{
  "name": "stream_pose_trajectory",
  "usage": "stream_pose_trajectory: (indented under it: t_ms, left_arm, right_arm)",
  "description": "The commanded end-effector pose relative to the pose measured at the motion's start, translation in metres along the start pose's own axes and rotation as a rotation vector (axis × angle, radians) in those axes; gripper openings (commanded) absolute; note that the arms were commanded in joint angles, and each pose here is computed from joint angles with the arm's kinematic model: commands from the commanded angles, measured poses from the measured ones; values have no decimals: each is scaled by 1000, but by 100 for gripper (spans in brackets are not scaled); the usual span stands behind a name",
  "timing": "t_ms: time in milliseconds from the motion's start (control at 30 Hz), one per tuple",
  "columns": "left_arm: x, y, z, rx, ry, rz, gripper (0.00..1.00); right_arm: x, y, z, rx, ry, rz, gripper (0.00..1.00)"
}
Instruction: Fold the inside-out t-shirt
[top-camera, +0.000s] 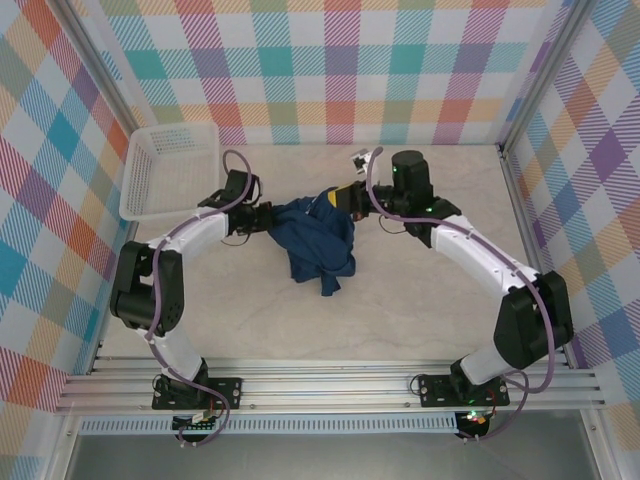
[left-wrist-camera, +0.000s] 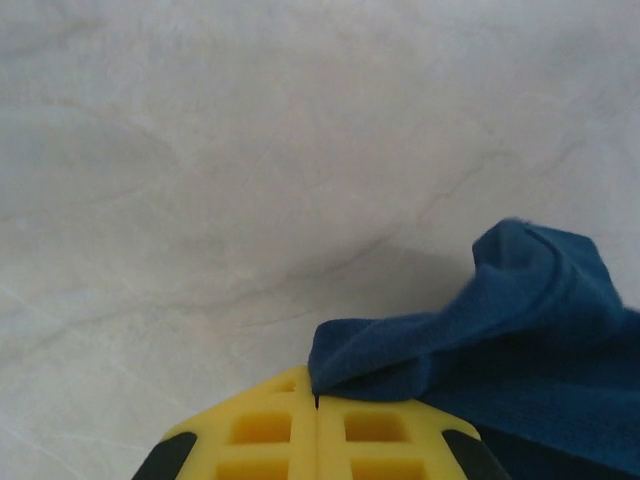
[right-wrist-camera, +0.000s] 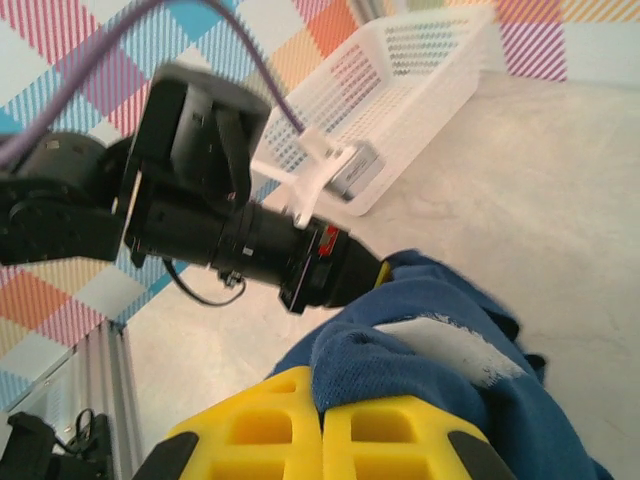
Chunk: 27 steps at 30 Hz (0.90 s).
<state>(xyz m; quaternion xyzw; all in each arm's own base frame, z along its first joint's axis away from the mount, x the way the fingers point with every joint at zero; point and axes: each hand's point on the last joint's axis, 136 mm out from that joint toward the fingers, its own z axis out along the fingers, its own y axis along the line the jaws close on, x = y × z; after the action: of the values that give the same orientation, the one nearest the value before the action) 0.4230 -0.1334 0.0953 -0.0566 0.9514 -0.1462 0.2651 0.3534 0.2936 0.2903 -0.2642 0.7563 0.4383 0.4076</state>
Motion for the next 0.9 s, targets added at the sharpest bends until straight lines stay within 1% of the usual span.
stream_pose_trajectory:
  t_ms: [0,33,133,200,233,300,333,400,433,500,567,600,633,667,767,833,867]
  left_arm:
    - [19,20,-7,-37,-12,-45,0]
    - [22,22,-7,-31,-26,-53,0]
    - [53,23,-2,22,6,-95,0]
    - [76,13,3,104,25,-124,0]
    - [86,6,5,139,34,-121,0]
    - [107,-19,5,213,71,-58,0]
    - [114,-24,5,219,83,-35,0]
    - [115,-26,1,214,74,-31,0]
    - [110,-23,-2,193,55,-31,3]
    - [95,-17,-14,142,-7,-21,29]
    - [79,-17,-30,117,-67,-8,45]
    - [70,-19,-41,119,-103,-3,51]
    - [63,-24,-51,140,-135,6,56]
    - [57,-35,-64,192,-169,25,63]
    - [48,-86,-102,417,-230,123,76]
    - [47,-124,-116,506,-227,232,78]
    - [47,-136,-116,512,-225,280,78]
  right_arm:
    - [-45,-4,-39,88,-141,-63,0]
    - [-55,-10,-49,105,-186,-41,0]
    - [-89,-14,-77,107,-347,-1,0]
    - [-109,-4,-87,63,-429,-9,0]
    - [-115,0,-89,35,-450,-15,0]
    - [-125,10,-90,-35,-471,-34,0]
    - [-127,16,-89,-63,-465,-49,0]
    - [-120,22,-84,-108,-409,-79,0]
    - [-115,24,-80,-128,-376,-90,0]
    - [-99,24,-74,-150,-306,-101,0]
    - [-84,23,-70,-162,-237,-108,0]
    - [-78,21,-68,-155,-213,-105,0]
    - [-73,20,-67,-155,-195,-104,0]
    - [-68,20,-66,-157,-179,-99,0]
    - [-58,20,-65,-176,-156,-81,0]
    - [-52,20,-63,-193,-144,-72,0]
    - [-50,21,-63,-200,-138,-68,0]
